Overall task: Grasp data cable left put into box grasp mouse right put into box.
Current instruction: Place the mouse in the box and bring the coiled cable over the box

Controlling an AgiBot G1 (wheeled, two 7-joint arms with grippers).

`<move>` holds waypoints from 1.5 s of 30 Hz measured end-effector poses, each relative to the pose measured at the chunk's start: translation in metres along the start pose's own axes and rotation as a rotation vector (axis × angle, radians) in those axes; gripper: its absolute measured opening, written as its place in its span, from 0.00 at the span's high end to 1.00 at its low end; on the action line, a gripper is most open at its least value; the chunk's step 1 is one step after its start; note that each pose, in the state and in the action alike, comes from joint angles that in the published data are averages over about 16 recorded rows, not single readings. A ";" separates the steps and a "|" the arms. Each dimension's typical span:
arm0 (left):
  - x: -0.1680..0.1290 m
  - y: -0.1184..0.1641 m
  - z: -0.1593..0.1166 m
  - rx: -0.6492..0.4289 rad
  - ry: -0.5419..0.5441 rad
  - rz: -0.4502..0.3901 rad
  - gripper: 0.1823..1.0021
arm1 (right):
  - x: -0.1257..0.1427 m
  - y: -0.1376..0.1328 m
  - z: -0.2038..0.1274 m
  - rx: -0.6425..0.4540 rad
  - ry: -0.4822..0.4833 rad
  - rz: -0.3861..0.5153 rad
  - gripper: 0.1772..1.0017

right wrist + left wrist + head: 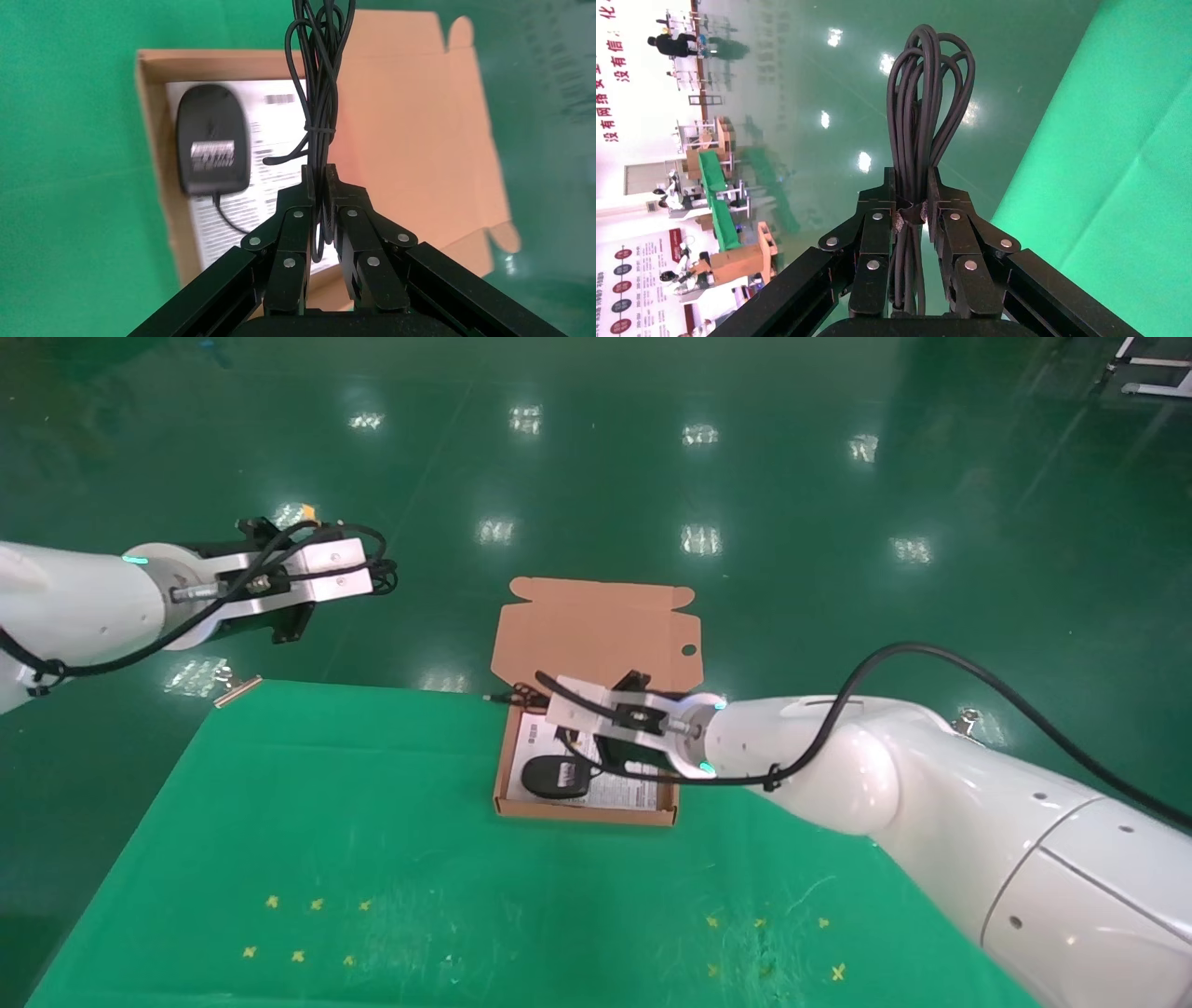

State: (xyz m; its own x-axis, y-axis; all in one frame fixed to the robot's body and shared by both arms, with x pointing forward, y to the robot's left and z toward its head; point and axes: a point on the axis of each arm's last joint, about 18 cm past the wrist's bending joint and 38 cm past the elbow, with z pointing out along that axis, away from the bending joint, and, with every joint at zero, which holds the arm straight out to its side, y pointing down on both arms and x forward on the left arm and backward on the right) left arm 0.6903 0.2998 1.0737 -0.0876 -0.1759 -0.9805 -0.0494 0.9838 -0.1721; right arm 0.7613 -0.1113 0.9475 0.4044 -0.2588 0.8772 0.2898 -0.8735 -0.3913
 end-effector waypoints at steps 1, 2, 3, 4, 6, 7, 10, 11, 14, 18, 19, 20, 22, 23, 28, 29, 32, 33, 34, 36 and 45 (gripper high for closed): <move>0.000 0.000 0.000 0.000 0.000 0.000 0.90 | -0.002 0.001 0.000 -0.002 -0.005 0.001 0.97; 0.000 0.000 0.000 0.000 0.000 0.000 0.90 | -0.004 0.002 0.001 -0.004 -0.009 0.003 0.97; 0.000 0.000 0.000 0.001 0.001 0.000 0.90 | -0.005 0.003 0.001 -0.006 -0.014 0.004 0.97; 0.001 0.000 0.000 0.001 0.001 0.000 0.90 | -0.007 0.004 0.001 -0.007 -0.018 0.004 0.97; 0.002 -0.002 0.001 0.005 0.005 0.000 0.90 | -0.010 0.006 0.001 -0.009 -0.024 0.006 0.97; 0.003 -0.003 0.001 0.008 0.007 0.000 0.90 | -0.010 0.007 0.001 -0.011 -0.027 0.006 0.97; 0.008 -0.007 0.003 0.019 0.016 0.000 0.90 | -0.012 0.010 0.000 -0.014 -0.032 0.004 0.97; 0.010 -0.008 0.004 0.023 0.020 0.000 0.90 | -0.012 0.011 0.000 -0.016 -0.033 0.003 0.96; 0.018 -0.015 0.008 0.040 0.031 0.000 0.90 | -0.012 0.013 -0.002 -0.019 -0.036 0.001 0.96; 0.032 -0.027 0.016 0.067 0.046 0.002 0.90 | -0.010 0.016 -0.005 -0.022 -0.035 -0.001 0.93; 0.036 -0.031 0.018 0.075 0.050 0.002 0.90 | -0.008 0.017 -0.007 -0.024 -0.033 -0.002 0.93; 0.040 -0.034 0.020 0.082 0.054 0.002 0.90 | -0.007 0.018 -0.008 -0.025 -0.031 -0.002 0.92; 0.048 -0.041 0.025 0.098 0.061 0.002 0.91 | -0.003 0.021 -0.011 -0.030 -0.025 -0.004 0.90; 0.052 -0.045 0.028 0.106 0.064 0.002 0.91 | -0.001 0.023 -0.012 -0.033 -0.022 -0.004 0.89; 0.073 -0.063 0.039 0.152 0.078 0.005 0.91 | 0.014 0.036 -0.024 -0.053 0.001 -0.007 0.81; 0.078 -0.067 0.041 0.161 0.081 0.006 0.91 | 0.018 0.039 -0.028 -0.058 0.007 -0.007 0.79; 0.091 -0.079 0.047 0.191 0.091 0.008 0.91 | 0.028 0.051 -0.038 -0.074 0.025 -0.008 0.74; 0.095 -0.083 0.050 0.201 0.094 0.008 0.91 | 0.031 0.055 -0.042 -0.080 0.031 -0.008 0.73; 0.100 -0.088 0.052 0.212 0.097 0.008 0.91 | 0.035 0.059 -0.047 -0.086 0.037 -0.008 0.70; 0.109 -0.097 0.056 0.234 0.105 0.007 0.91 | 0.041 0.067 -0.056 -0.097 0.047 -0.008 0.64; 0.151 -0.135 0.070 0.330 0.146 0.007 0.91 | 0.055 0.097 -0.102 -0.148 0.072 -0.014 0.38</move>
State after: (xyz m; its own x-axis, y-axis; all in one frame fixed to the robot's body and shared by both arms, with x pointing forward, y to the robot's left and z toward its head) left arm 0.7538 0.1426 0.9422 -0.2295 -0.1486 -0.9619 0.2736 0.9386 -0.2103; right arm 0.7234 -0.2527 0.9861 0.3363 -0.2707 0.9020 0.1622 -0.9268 -0.3386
